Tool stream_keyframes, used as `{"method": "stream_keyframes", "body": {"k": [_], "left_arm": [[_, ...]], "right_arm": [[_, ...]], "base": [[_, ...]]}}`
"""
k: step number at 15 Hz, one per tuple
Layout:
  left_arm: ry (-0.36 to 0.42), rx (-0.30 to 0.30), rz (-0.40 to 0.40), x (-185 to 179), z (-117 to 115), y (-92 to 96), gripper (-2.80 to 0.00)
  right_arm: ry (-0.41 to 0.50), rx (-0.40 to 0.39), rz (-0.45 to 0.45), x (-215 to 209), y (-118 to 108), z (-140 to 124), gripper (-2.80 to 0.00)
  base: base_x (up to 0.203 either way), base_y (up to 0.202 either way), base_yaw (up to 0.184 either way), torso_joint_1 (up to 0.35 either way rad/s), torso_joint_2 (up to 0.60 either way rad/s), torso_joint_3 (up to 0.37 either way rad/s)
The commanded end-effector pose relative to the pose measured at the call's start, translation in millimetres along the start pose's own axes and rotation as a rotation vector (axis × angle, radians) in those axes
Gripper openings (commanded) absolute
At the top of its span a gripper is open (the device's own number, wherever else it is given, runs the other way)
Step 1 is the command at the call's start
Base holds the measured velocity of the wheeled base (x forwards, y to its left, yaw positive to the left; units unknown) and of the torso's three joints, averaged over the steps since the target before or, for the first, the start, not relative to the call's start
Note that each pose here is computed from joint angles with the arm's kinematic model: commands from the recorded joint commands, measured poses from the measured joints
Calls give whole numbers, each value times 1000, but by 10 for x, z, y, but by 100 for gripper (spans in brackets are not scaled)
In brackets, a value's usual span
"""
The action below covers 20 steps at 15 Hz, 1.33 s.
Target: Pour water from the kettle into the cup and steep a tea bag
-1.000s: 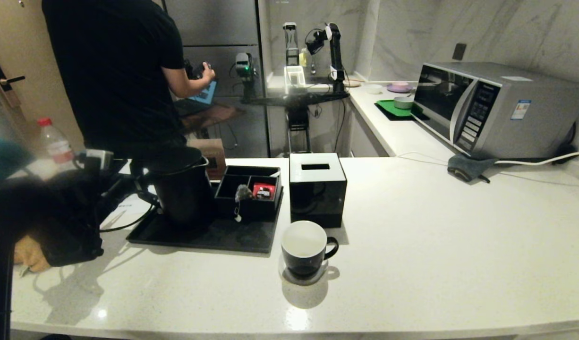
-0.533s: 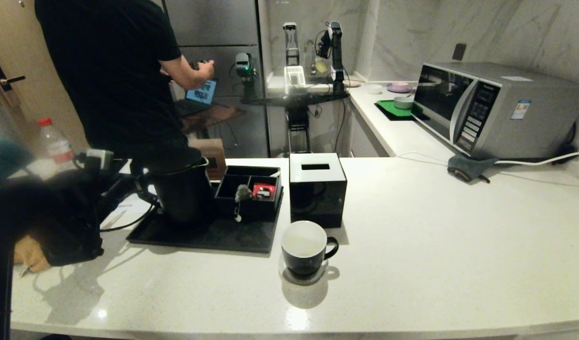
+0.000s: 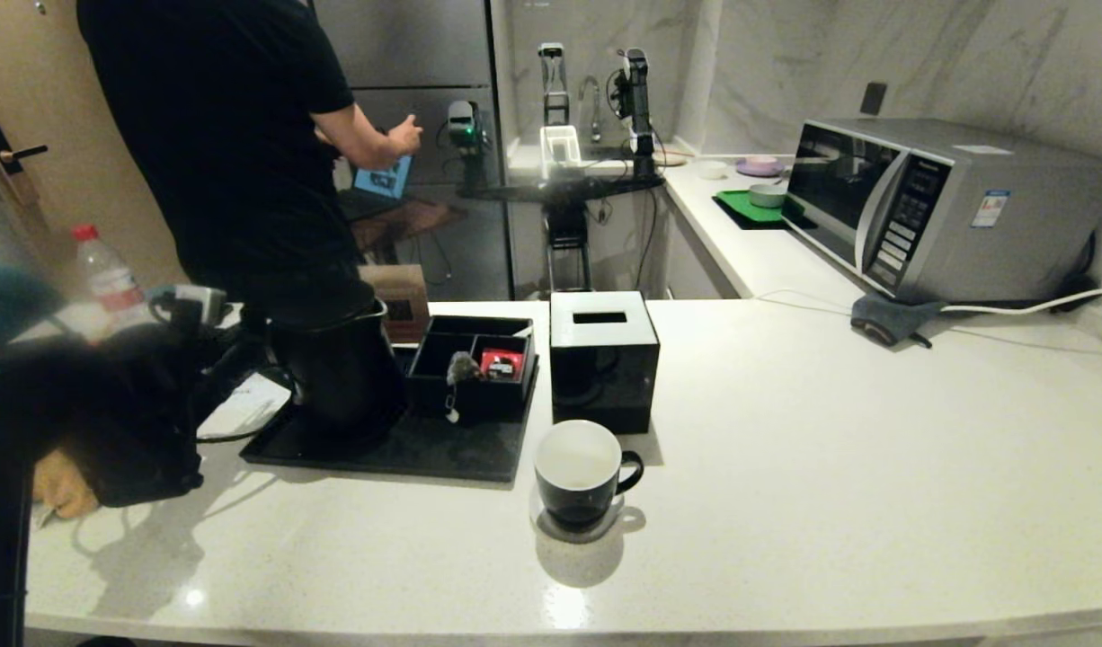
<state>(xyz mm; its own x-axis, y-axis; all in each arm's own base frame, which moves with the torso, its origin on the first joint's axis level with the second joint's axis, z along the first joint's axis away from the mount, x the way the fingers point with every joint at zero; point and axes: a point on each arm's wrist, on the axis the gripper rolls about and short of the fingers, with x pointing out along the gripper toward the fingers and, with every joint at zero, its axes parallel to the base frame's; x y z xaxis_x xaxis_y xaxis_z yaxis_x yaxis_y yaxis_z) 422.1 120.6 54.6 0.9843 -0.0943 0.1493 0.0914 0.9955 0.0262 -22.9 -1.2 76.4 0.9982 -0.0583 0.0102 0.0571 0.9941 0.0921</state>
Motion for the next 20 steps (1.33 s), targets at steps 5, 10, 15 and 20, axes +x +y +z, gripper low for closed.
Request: {"method": "stream_keyframes", "body": {"k": [5, 10, 15, 20], "left_arm": [[-38, 13, -3, -12, 36, 0, -280], [-48, 18, -3, -8, 85, -7, -280], [-65, 27, 6, -29, 197, -10, -280], [-63, 26, 10, -103, 296, -37, -280]], "right_arm": [[1, 0, 0, 1, 0, 1, -280], [1, 0, 0, 1, 0, 1, -280], [1, 0, 0, 1, 0, 1, -280], [1, 0, 0, 1, 0, 1, -280]], "base": [[0, 0, 0, 0, 0, 0], [0, 0, 0, 0, 0, 0], [0, 0, 0, 0, 0, 0], [0, 0, 0, 0, 0, 0]]}}
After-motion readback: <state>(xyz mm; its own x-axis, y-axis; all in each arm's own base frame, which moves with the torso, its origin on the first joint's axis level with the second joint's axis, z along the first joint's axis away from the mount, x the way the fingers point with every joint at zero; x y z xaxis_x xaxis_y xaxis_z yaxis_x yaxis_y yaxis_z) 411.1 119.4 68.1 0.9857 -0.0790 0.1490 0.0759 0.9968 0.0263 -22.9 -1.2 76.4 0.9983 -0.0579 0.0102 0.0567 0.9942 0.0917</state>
